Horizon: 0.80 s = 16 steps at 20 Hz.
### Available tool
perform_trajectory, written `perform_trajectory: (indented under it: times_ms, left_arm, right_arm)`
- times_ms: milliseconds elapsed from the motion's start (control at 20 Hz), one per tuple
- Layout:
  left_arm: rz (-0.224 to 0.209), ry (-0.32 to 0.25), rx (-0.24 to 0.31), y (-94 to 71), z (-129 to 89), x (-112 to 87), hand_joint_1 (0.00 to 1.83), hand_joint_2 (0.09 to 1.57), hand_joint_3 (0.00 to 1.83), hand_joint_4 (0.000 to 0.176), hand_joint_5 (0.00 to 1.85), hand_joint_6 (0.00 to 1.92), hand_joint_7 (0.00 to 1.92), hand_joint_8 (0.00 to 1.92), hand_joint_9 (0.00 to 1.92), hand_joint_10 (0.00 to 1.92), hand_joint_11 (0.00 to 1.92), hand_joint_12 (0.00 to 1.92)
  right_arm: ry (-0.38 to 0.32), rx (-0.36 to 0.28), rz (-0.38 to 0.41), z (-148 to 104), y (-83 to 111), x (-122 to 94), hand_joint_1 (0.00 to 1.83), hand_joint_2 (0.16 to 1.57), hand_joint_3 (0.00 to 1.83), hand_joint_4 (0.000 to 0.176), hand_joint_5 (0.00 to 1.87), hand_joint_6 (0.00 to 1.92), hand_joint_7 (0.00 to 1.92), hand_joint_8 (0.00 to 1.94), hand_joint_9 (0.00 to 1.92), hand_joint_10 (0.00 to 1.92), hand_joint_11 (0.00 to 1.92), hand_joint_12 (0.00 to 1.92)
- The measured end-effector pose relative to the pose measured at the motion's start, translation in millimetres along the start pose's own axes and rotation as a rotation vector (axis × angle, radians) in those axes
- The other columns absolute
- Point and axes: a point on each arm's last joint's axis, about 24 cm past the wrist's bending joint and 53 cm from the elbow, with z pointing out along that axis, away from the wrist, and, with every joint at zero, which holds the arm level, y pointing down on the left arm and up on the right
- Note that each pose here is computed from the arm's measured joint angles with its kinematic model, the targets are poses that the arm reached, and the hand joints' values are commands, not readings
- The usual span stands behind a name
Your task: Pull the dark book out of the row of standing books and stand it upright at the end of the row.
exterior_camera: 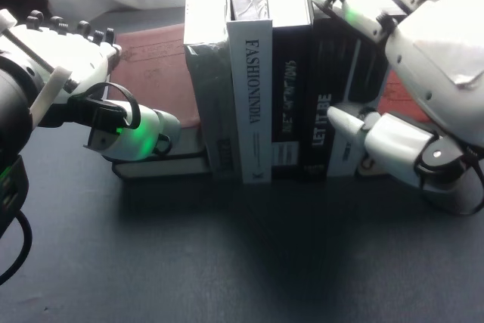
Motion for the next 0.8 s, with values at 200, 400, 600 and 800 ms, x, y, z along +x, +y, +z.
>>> perform_trajectory:
  times_ms: [200, 400, 600, 800]
  left_arm:
    - [0.0, 0.0, -0.001, 0.2, 0.0, 0.0, 0.0, 1.17, 0.0, 0.0, 0.07, 0.01, 0.06, 0.01, 0.04, 0.01, 0.05, 0.03]
    - [0.0, 0.0, 0.0, 0.1, 0.0, 0.0, 0.0, 1.18, 0.0, 0.0, 0.06, 0.0, 0.06, 0.01, 0.04, 0.01, 0.03, 0.02]
    - [0.0, 0.0, -0.001, 0.2, 0.0, 0.0, 0.0, 1.17, 0.0, 0.0, 0.05, 0.0, 0.04, 0.0, 0.03, 0.0, 0.02, 0.02]
    - [0.0, 0.0, 0.0, 0.1, 0.0, 0.0, 0.0, 1.17, 0.0, 0.0, 0.07, 0.01, 0.06, 0.01, 0.05, 0.01, 0.04, 0.03]
  right_arm:
    - [0.009, 0.001, -0.021, -3.8, 1.8, 1.2, 0.0, 1.22, 0.0, 0.0, 0.06, 0.01, 0.04, 0.01, 0.0, 0.0, 0.0, 0.0]
    - [0.016, 0.007, -0.05, -9.7, 2.3, 3.0, 0.0, 1.21, 0.0, 0.0, 0.05, 0.0, 0.03, 0.0, 0.0, 0.0, 0.0, 0.0]
    - [0.044, -0.024, -0.062, -27.1, 16.5, 6.1, 0.0, 1.21, 0.0, 0.0, 0.04, 0.0, 0.02, 0.0, 0.0, 0.0, 0.0, 0.0]
    - [0.062, -0.039, -0.073, -41.7, 25.5, 5.8, 0.0, 1.21, 0.0, 0.0, 0.06, 0.01, 0.05, 0.01, 0.01, 0.0, 0.0, 0.0]
